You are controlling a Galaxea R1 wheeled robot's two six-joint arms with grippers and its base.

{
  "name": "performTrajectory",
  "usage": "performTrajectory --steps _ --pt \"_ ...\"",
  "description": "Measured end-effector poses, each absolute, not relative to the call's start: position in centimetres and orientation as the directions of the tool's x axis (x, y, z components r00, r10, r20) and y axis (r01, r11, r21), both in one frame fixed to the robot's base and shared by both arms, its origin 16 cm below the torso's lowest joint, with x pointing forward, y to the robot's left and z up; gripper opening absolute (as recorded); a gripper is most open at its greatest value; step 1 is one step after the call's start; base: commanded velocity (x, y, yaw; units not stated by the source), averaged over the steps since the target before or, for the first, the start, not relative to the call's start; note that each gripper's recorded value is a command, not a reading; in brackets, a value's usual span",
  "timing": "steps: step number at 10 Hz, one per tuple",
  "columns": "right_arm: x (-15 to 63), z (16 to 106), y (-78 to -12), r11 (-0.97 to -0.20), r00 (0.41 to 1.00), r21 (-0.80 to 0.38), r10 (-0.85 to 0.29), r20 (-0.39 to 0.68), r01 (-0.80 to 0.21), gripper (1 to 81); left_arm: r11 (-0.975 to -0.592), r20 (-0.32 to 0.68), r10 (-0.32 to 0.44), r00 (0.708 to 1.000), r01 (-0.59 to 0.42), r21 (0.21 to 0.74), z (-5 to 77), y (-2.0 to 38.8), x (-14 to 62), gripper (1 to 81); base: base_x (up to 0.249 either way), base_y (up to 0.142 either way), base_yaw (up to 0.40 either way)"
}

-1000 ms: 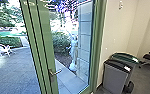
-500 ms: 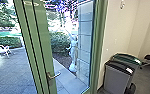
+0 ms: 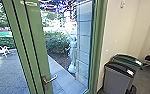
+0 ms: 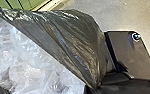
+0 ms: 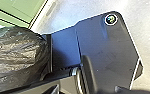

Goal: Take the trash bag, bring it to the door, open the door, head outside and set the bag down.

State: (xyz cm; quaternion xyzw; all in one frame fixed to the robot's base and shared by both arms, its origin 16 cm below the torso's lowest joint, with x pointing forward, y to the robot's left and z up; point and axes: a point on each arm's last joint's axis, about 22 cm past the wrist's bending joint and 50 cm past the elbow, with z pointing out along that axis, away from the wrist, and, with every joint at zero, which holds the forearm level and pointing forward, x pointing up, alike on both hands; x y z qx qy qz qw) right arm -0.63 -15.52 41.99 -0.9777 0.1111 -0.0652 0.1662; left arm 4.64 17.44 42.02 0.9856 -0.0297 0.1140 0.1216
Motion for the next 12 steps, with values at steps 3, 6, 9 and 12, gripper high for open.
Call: performTrajectory --steps 3,6,9,12 --pt "-0.92 41.96 -15.54 -0.920 0.968 -0.338 -0.237 0.083 -0.197 81.1 -0.969 0.231 -0.031 0.973 -0.086 0.233 42.01 17.43 4.58 1.0 0.098 -0.024 0.000" --pt "-1.24 41.97 -15.37 -0.920 0.968 -0.339 -0.237 0.080 -0.197 81.1 -0.968 0.225 -0.031 0.974 -0.085 0.234 41.96 17.41 4.05 1.0 0.098 0.000 0.000" --pt "-1.09 42.00 -15.21 -0.919 0.968 -0.342 -0.237 0.083 -0.196 81.1 -0.968 0.228 -0.031 0.973 -0.086 0.234 41.99 17.35 4.23 1.0 0.098 0.000 0.000" --pt "-1.03 42.00 -15.20 -0.919 0.968 -0.342 -0.237 0.083 -0.196 81.1 -0.968 0.229 -0.030 0.973 -0.085 0.236 42.00 17.23 4.26 1.0 0.096 0.000 0.000"
